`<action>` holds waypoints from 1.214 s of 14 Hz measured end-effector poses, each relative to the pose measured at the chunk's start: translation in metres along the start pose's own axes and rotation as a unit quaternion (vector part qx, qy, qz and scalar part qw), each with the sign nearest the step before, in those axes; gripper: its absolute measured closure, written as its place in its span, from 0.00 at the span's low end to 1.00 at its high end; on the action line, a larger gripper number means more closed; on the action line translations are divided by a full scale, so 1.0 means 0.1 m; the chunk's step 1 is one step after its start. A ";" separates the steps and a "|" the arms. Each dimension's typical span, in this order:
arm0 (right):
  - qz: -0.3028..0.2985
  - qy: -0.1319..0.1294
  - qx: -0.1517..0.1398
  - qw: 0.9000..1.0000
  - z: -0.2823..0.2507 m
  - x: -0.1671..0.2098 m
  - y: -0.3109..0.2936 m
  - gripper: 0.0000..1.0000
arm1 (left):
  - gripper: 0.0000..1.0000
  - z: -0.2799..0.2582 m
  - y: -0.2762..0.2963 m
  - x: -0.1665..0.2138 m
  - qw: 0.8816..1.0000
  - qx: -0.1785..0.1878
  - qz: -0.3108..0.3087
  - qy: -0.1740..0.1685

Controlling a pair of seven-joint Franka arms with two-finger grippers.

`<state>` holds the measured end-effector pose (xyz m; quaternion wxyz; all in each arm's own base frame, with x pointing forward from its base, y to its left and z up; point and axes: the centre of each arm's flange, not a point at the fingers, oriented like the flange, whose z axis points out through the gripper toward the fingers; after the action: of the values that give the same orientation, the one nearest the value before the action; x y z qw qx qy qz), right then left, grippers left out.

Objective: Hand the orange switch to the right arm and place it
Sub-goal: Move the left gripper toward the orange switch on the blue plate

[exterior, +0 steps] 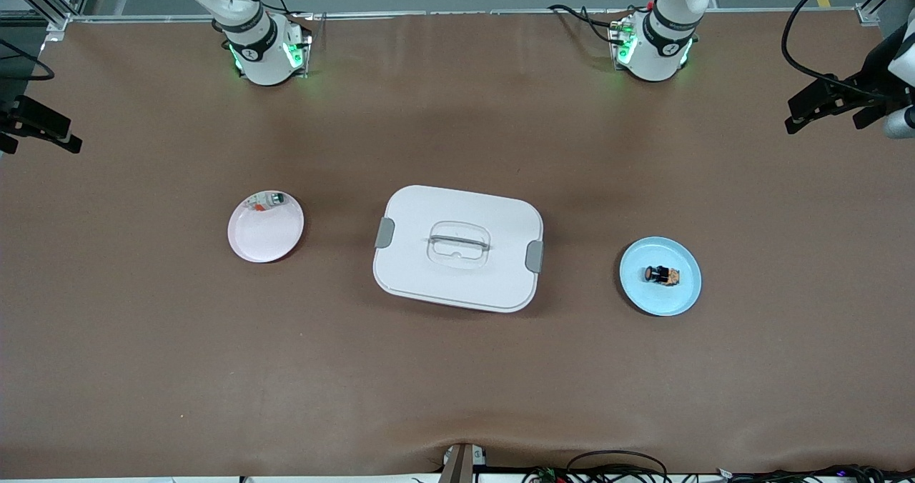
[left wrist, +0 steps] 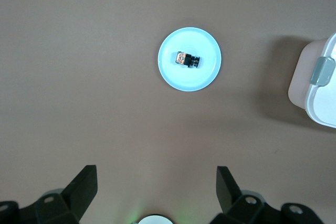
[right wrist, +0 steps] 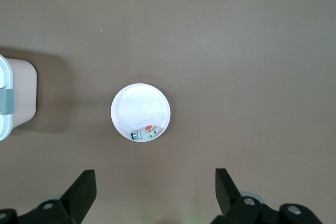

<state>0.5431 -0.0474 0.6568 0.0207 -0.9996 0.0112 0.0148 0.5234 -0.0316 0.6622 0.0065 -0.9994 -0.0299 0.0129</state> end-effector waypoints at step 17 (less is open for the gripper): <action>0.000 0.005 0.000 1.000 -0.01 0.01 0.00 0.00 | 0.00 1.11 0.05 0.69 1.000 0.013 0.005 -0.026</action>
<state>0.5441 -0.0477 0.6576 0.0203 -0.9997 0.0114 0.0098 0.5897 -0.0307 0.5492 0.0189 -0.9988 -0.0247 0.0390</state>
